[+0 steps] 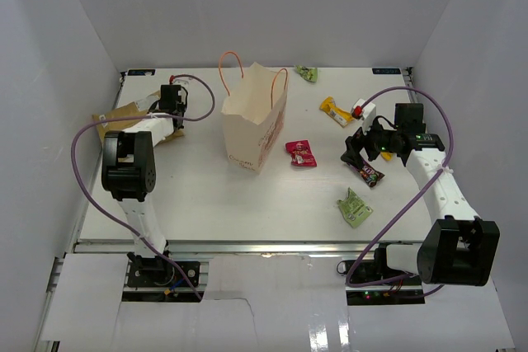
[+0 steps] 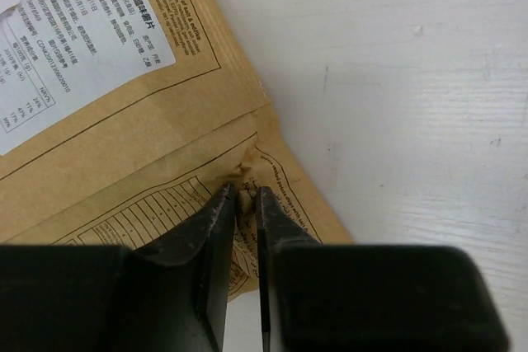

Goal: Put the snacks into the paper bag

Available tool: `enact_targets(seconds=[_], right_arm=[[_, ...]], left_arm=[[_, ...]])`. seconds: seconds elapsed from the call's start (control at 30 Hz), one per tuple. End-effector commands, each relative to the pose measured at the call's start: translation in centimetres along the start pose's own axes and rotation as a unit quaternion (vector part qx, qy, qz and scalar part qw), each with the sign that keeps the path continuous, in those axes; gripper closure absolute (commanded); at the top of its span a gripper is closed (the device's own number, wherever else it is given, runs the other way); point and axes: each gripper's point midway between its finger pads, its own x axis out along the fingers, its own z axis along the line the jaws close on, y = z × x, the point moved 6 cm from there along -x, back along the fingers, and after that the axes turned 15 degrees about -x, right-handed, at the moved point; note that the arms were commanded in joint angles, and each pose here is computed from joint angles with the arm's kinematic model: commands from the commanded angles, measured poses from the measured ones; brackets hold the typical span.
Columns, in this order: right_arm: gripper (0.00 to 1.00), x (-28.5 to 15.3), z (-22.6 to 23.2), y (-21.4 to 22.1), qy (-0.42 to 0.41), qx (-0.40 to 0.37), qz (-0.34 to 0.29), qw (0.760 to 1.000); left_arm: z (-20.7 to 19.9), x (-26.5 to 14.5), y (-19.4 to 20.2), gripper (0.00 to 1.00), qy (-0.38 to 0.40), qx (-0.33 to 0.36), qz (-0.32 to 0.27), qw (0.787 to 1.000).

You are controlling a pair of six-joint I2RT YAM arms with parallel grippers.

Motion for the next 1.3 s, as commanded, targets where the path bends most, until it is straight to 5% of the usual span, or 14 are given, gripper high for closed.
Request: enact_targets(seconds=[0.0, 0.3, 0.7, 1.27], right_arm=[[0.10, -0.4, -0.7, -1.2, 0.004, -0.006, -0.018, 1.000], [0.10, -0.6, -0.6, -1.2, 0.009, -0.009, -0.016, 1.000], [0.10, -0.7, -0.8, -1.5, 0.011, -0.011, -0.018, 1.000], [0.10, -1.0, -0.8, -2.1, 0.011, -0.012, -0.028, 0.999]], left_arm=[[0.5, -1.1, 0.2, 0.76, 0.001, -0.004, -0.003, 1.000], [0.5, -5.1, -2.2, 1.00, 0.057, -0.023, -0.044, 0.997], [1.1, -11.9, -4.4, 1.00, 0.114, -0.113, -0.088, 0.983], [3.9, -19.7, -9.0, 1.00, 0.259, -0.256, -0.141, 0.921]])
